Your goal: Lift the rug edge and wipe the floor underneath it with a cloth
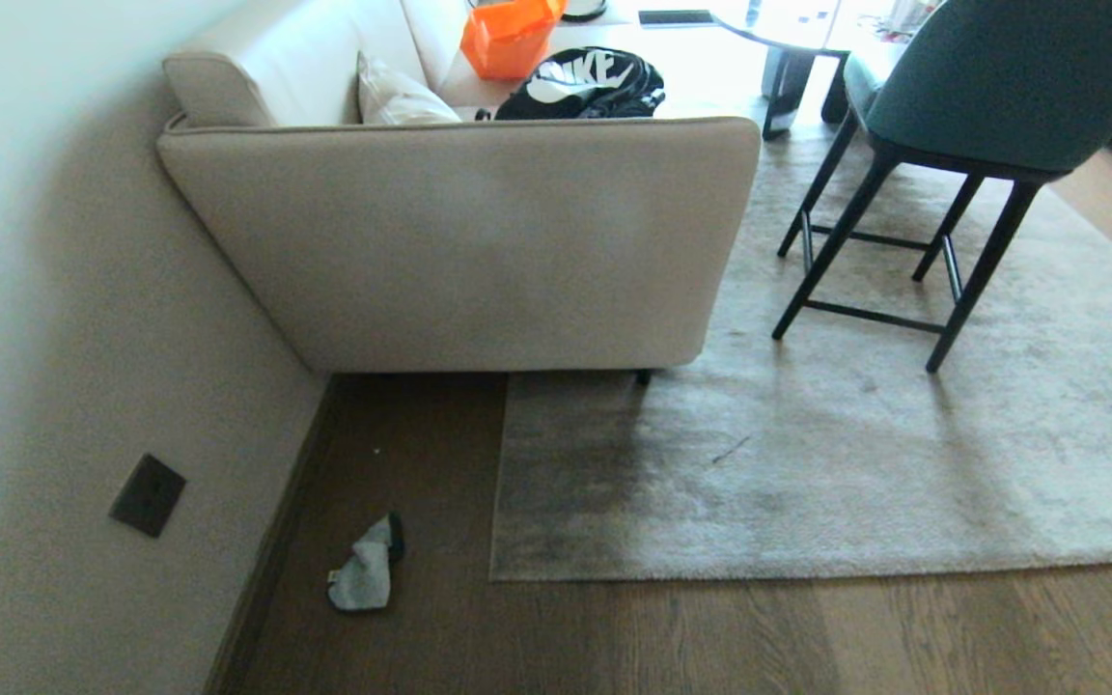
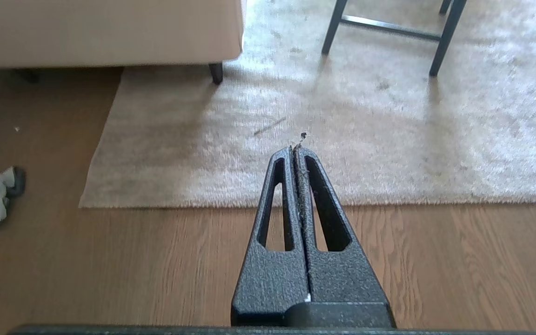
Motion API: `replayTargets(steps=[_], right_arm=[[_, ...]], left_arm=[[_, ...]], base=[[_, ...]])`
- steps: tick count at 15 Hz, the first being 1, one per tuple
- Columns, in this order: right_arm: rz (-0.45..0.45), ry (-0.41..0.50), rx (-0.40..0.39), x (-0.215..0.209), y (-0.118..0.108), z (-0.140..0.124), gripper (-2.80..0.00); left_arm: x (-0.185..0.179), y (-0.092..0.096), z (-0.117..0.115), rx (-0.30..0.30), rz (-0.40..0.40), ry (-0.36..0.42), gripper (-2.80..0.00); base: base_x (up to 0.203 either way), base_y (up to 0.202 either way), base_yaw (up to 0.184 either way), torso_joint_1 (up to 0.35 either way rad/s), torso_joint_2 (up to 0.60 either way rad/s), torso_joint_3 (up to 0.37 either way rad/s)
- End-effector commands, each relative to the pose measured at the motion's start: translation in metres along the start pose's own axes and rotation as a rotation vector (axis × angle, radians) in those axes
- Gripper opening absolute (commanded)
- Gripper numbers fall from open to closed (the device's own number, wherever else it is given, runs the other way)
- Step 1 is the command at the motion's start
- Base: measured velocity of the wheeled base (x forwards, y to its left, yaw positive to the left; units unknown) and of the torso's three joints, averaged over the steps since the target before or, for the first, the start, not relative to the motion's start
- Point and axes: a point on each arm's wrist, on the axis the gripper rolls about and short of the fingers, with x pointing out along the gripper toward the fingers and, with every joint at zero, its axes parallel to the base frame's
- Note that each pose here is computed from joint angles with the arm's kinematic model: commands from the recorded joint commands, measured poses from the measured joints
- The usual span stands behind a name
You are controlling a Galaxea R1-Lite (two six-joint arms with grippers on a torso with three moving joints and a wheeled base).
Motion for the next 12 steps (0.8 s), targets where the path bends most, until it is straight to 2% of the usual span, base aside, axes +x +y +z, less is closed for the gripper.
replayTargets(steps=[1,12], right_arm=[[0.0,0.001,0.0,0.0001,0.0,0.0,-2.8],[0.001,0.003,0.0,0.0001,0.0,-0.0002,-2.8]], left_arm=[[0.0001,0.0,-0.0002,-0.001,0.0,0.0,-2.8],[0.0001,0.0,-0.0002,-0.001,0.0,0.0,-2.8]], base=[[0.0,0.0,0.0,0.002,0.0,0.213],[0.0,0.0,0.0,0.001,0.0,0.202]])
